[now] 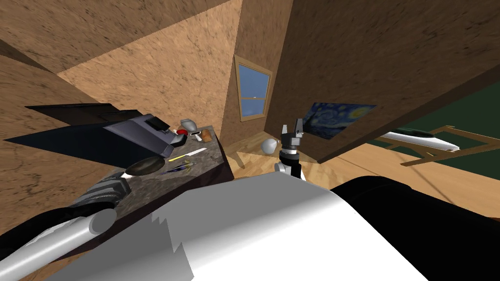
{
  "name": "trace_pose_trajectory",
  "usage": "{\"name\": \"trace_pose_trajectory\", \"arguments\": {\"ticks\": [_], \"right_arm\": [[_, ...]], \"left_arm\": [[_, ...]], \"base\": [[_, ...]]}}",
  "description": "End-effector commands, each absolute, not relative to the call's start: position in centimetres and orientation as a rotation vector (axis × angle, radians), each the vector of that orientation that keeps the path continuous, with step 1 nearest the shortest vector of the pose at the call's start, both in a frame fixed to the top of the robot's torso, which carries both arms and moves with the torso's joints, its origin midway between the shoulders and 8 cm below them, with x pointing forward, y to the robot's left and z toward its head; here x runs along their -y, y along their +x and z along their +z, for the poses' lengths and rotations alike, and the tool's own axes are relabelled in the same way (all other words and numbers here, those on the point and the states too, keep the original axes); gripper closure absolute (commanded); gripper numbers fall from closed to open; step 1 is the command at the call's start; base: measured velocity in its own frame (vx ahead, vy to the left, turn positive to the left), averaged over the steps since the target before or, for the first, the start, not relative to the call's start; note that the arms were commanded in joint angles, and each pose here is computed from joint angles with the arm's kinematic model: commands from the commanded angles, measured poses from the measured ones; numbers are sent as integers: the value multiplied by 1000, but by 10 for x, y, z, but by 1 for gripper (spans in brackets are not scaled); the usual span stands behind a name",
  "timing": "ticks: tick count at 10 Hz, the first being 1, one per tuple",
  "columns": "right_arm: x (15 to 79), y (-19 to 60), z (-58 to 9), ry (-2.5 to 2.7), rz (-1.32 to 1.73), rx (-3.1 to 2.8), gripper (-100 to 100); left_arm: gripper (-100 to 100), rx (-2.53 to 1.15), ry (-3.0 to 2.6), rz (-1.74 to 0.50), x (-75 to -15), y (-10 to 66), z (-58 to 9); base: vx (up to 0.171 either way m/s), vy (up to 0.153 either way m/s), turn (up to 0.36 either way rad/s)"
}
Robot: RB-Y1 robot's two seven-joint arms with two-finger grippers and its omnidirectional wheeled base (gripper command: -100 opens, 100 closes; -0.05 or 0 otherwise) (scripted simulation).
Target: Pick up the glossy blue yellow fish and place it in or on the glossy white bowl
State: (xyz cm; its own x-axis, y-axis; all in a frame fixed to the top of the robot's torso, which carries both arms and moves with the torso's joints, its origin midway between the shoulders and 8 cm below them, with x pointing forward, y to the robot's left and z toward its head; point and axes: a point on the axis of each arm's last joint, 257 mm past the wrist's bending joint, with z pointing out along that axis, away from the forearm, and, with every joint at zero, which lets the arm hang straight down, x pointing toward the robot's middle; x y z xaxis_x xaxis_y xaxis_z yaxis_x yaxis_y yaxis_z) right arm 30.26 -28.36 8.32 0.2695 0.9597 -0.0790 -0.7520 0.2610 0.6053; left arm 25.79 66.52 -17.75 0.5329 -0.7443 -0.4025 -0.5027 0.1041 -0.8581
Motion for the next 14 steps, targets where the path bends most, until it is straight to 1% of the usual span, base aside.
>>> {"name": "trace_pose_trajectory", "arguments": {"ticks": [1,14], "right_arm": [[284,303,83,506,1222,-486,0],[284,303,83,506,1222,-486,0]], "left_arm": [[-100,-1119,-1584,-240,-666,256,-184],[-100,-1265,-1836,-252,-648,261,-233]], "base": [[64,-65,45],[67,-53,47]]}}
